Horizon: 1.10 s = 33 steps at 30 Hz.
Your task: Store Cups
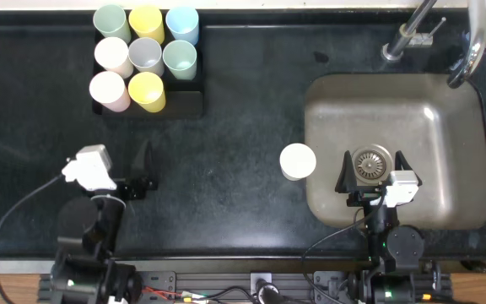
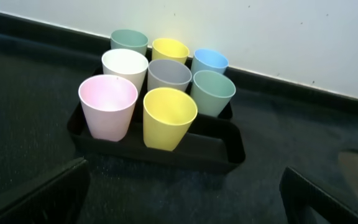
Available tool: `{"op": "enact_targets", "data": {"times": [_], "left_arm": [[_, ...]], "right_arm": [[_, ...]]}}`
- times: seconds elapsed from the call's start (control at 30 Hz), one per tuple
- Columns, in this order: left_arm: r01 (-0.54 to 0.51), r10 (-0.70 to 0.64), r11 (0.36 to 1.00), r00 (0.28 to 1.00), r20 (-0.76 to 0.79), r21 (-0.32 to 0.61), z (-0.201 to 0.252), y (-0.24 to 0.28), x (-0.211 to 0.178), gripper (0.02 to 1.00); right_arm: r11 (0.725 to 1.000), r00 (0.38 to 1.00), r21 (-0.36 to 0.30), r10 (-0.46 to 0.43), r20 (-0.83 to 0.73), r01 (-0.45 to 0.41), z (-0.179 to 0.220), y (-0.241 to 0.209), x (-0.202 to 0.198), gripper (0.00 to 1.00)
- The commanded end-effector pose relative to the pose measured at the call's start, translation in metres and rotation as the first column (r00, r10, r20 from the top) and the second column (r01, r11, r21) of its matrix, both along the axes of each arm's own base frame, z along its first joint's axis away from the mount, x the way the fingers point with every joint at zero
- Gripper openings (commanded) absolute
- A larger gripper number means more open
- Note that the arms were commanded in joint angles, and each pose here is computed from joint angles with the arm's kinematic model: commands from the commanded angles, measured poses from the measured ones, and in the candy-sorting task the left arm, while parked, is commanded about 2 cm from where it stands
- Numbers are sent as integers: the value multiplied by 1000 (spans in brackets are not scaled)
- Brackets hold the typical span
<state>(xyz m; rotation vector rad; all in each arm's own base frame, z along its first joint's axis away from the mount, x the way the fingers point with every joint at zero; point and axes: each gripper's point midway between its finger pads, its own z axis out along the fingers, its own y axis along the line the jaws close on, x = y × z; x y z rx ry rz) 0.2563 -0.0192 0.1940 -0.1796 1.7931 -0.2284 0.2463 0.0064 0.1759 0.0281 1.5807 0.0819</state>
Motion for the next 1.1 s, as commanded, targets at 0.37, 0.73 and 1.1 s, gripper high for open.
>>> {"op": "enact_targets", "data": {"times": [0.37, 0.73, 1.1], "left_arm": [[-7, -73, 985, 890, 450, 175, 56, -4, -13, 998], [39, -97, 981, 949, 301, 191, -1, -4, -12, 1000], [79, -111, 978, 981, 161, 190, -36, -6, -12, 1000]], "right_arm": [[1000, 1000, -3, 1, -2, -1, -4, 0, 0, 998], [1000, 1000, -3, 1, -2, -1, -4, 0, 0, 996], [1000, 1000, -3, 1, -2, -1, -4, 0, 0, 998]]}}
